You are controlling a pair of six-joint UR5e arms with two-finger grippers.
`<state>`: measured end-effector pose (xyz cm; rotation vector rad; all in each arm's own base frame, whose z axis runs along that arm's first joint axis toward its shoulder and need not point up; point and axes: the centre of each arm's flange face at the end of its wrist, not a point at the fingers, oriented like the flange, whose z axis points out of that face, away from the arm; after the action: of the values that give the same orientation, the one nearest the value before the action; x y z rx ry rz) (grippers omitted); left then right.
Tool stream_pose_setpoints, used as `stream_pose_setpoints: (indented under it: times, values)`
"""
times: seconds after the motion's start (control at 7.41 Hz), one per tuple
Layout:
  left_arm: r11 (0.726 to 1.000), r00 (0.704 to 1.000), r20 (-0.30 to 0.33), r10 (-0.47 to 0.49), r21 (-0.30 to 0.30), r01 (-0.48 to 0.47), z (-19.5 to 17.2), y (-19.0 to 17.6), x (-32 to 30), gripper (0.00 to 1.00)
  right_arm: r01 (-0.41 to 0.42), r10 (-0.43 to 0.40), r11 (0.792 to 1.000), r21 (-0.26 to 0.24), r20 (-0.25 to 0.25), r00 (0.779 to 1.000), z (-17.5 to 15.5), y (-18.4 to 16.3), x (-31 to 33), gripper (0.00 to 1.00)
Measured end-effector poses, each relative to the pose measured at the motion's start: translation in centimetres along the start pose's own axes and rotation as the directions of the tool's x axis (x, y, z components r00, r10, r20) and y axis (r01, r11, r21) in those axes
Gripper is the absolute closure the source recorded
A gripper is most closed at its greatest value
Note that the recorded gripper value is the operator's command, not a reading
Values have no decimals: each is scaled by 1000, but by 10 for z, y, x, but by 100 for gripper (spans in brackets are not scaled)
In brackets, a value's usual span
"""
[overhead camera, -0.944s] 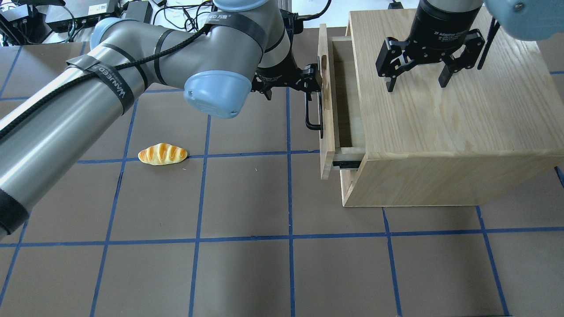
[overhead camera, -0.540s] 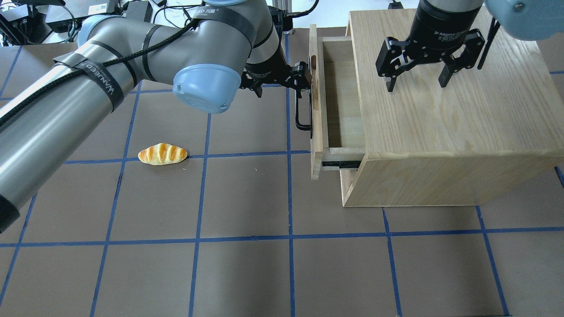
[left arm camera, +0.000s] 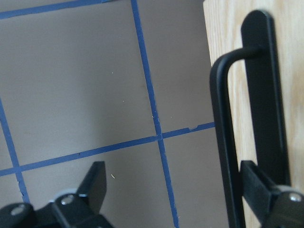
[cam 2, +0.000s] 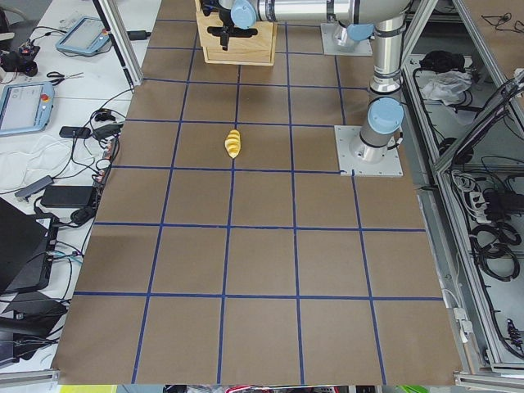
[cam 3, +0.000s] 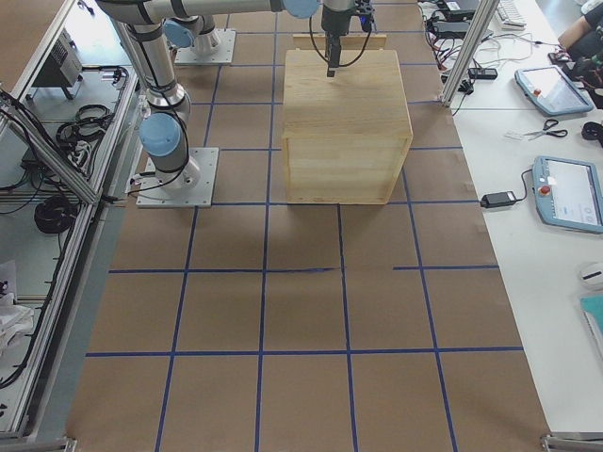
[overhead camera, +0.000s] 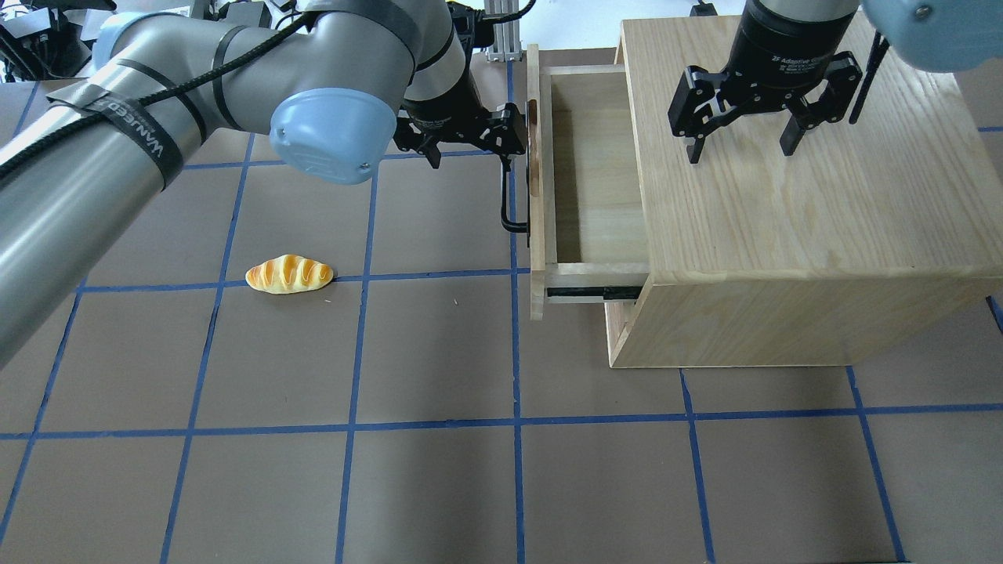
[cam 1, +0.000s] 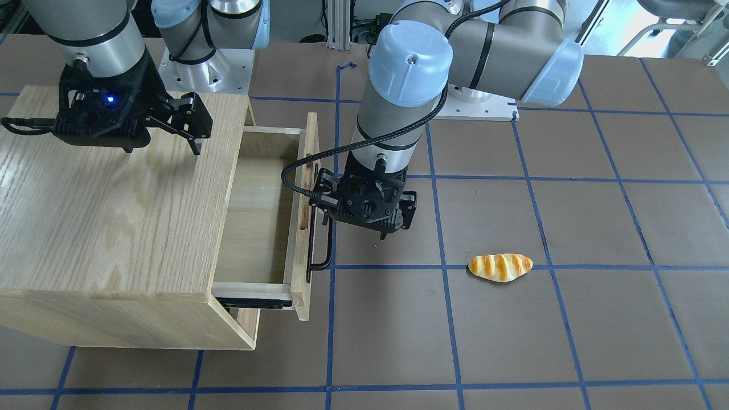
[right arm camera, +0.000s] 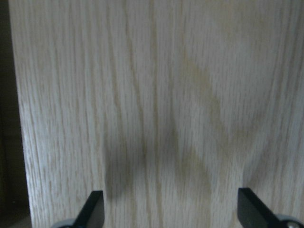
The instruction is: Open upper drawer
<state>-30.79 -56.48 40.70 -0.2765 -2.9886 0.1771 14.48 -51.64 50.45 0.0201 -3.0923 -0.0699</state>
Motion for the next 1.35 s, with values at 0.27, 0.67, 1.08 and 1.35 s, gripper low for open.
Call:
stream_pose_setpoints:
  times: [0.27,0.67,1.08,1.35]
  values:
    - [1000,1000,4,5,-12,-5,-3,-3,-14,0,0,0,1000,1,0,1000,0,0,0,0]
    - [1000,1000,-1,12,-7,-12,-7,-5,-18,0,0,0,1000,1,0,1000,0,0,0,0]
    - [1000,999,-48,8,-7,-8,-1,-8,-12,0,0,0,1000,1,0,1000,0,0,0,0]
    - [1000,998,-59,7,-10,-8,5,-9,-8,0,1,-1,1000,1,0,1000,-1,0,0,0]
